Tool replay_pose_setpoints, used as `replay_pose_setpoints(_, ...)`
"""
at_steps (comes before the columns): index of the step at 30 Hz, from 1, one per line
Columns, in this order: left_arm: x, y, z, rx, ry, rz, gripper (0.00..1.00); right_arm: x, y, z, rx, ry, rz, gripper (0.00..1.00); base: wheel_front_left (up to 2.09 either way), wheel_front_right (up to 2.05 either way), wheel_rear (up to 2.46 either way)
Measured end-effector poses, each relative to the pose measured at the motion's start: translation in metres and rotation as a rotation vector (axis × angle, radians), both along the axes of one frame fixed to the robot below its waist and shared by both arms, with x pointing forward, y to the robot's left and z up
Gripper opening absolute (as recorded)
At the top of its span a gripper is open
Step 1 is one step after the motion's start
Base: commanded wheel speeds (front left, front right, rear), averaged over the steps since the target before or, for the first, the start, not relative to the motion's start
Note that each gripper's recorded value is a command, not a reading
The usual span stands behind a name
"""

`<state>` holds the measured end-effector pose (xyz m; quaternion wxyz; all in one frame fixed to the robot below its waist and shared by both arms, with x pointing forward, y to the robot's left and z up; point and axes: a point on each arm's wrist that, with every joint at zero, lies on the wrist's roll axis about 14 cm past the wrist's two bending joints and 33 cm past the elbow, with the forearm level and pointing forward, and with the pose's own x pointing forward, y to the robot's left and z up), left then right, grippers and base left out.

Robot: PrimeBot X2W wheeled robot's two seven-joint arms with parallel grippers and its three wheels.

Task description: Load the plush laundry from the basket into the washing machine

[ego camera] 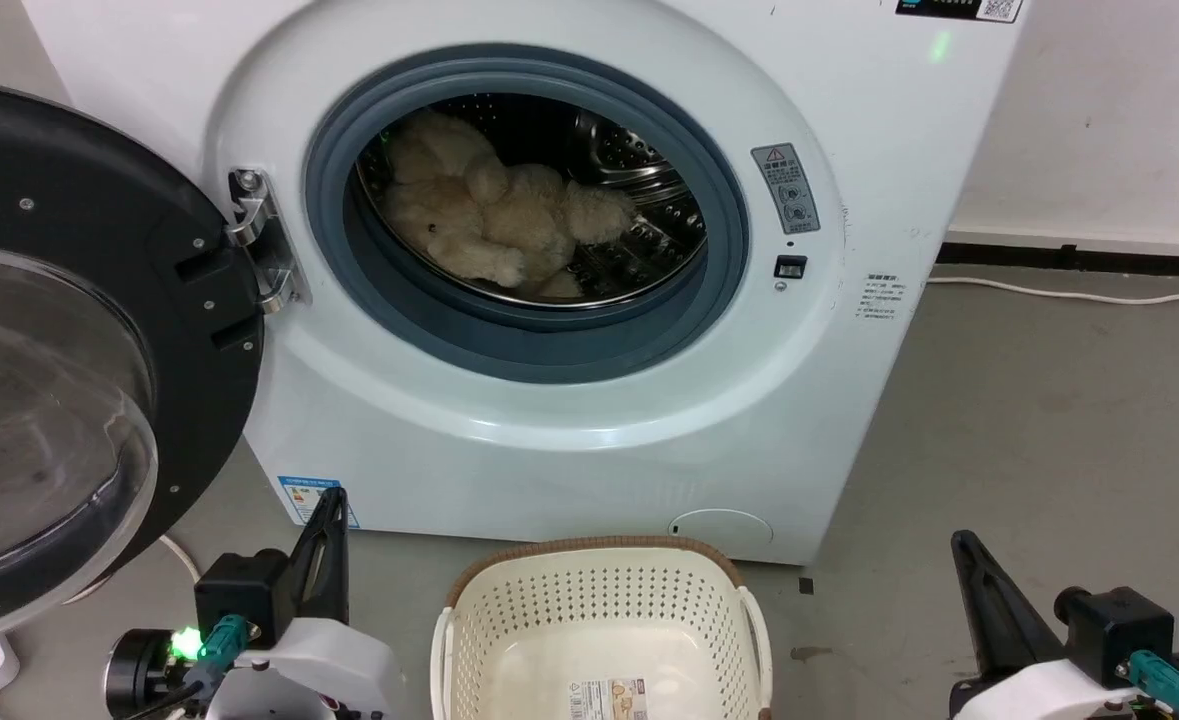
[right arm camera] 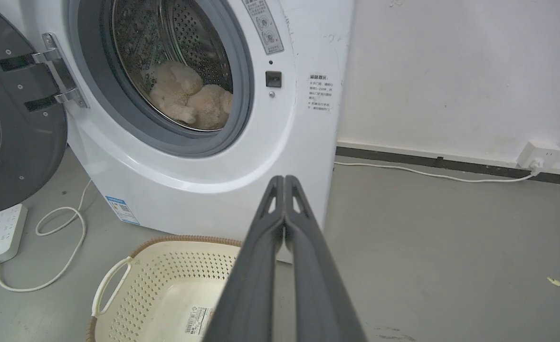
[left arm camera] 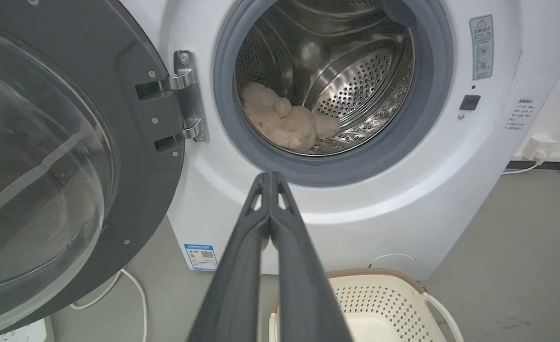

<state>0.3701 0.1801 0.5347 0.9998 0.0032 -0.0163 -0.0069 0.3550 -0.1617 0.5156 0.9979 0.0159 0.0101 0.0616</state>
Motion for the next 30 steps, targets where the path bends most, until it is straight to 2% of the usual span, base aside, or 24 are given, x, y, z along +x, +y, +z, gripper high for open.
replay_pose_setpoints(30,0.005,-0.0038,0.0003,0.025,0.004,0.005,0.0,0.01,0.0012,0.0063,-0.052,-0.011,0.004,0.0,0.0,0.0,0.0)
